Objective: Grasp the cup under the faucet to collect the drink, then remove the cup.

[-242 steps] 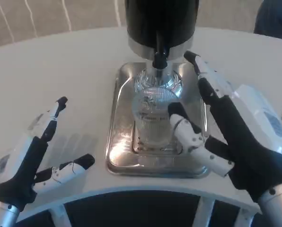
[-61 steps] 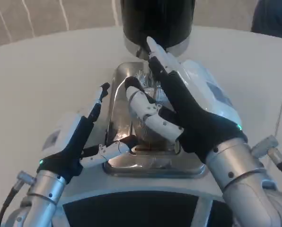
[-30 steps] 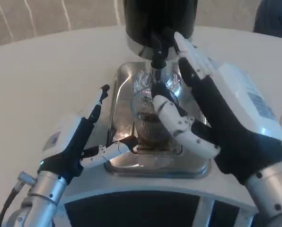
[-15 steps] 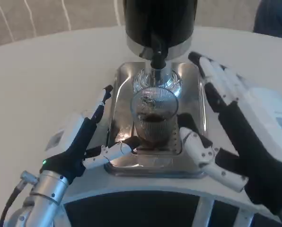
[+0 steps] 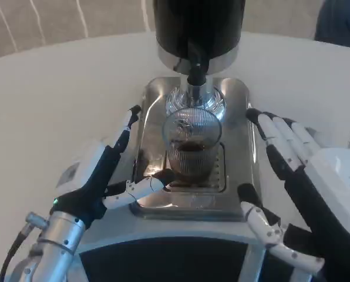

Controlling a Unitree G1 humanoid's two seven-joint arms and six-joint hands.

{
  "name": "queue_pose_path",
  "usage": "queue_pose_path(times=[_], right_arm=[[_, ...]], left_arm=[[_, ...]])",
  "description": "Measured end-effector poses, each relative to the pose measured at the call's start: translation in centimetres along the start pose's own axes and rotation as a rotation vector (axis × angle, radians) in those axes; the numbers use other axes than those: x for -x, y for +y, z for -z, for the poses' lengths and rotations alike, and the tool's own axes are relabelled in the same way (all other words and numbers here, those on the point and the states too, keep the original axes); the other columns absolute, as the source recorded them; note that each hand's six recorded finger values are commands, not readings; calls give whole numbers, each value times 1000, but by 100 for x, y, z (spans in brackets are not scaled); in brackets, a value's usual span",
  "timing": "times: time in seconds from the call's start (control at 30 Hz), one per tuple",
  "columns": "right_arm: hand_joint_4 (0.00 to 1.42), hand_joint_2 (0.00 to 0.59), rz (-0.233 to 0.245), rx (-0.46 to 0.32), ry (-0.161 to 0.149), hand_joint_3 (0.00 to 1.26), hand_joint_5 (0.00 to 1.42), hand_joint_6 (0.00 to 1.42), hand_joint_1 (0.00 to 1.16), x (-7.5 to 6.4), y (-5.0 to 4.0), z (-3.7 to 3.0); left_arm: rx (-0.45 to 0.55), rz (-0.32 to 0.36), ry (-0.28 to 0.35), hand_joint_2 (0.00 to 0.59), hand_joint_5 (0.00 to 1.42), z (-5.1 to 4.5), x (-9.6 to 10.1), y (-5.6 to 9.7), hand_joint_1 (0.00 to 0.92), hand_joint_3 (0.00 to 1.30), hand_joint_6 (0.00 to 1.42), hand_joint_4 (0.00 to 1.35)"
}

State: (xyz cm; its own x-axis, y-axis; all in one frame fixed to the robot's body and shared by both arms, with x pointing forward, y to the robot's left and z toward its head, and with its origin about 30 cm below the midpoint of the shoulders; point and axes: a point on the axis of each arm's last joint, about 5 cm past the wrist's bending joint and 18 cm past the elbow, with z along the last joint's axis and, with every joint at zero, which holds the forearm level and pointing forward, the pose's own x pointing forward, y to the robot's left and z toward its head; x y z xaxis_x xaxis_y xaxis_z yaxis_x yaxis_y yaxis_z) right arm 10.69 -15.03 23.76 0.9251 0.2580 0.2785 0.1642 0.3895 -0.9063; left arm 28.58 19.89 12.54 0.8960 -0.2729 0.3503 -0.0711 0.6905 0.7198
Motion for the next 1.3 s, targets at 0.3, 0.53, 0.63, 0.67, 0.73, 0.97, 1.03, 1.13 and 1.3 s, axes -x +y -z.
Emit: queue_pose_path(times=[0.3, 0.53, 0.63, 0.67, 0.73, 0.97, 1.03, 1.13, 1.3], right_arm=[[0, 551, -39, 47, 76, 0, 0, 0, 286, 103, -22, 116], [0, 545, -81, 74, 112, 0, 0, 0, 286, 104, -59, 154], [0, 544, -83, 86, 115, 0, 0, 0, 286, 101, -74, 163], [0, 544, -86, 93, 116, 0, 0, 0, 286, 104, -77, 166], [0, 544, -95, 103, 113, 0, 0, 0, 286, 109, -78, 166], [0, 543, -123, 127, 116, 0, 0, 0, 286, 148, -65, 173], [0, 543, -132, 129, 123, 0, 0, 0, 286, 164, -60, 180], [0, 543, -149, 128, 134, 0, 0, 0, 286, 187, -48, 186], [0, 548, -170, 116, 165, 0, 0, 0, 280, 213, -33, 198]], left_arm=[[1, -2, -3, 35, 81, -4, -3, 3, 143, 0, 97, 0], [1, -5, -9, 33, 90, -14, -8, 6, 151, 0, 115, 0], [1, -6, -10, 35, 93, -14, -9, 7, 166, 0, 121, 0], [1, -11, -11, 35, 93, -15, -9, 7, 169, 0, 122, 0], [2, -18, -15, 35, 94, -17, -9, 7, 171, 0, 123, 0], [3, -24, -35, 34, 102, -55, -76, 10, 180, 0, 124, 0], [5, -31, -44, 33, 103, -75, -111, 8, 182, 0, 125, 0], [10, -32, -51, 33, 104, -97, -152, -9, 184, 0, 125, 0], [15, -26, -46, 33, 105, -103, -178, -37, 186, 0, 126, 0]])
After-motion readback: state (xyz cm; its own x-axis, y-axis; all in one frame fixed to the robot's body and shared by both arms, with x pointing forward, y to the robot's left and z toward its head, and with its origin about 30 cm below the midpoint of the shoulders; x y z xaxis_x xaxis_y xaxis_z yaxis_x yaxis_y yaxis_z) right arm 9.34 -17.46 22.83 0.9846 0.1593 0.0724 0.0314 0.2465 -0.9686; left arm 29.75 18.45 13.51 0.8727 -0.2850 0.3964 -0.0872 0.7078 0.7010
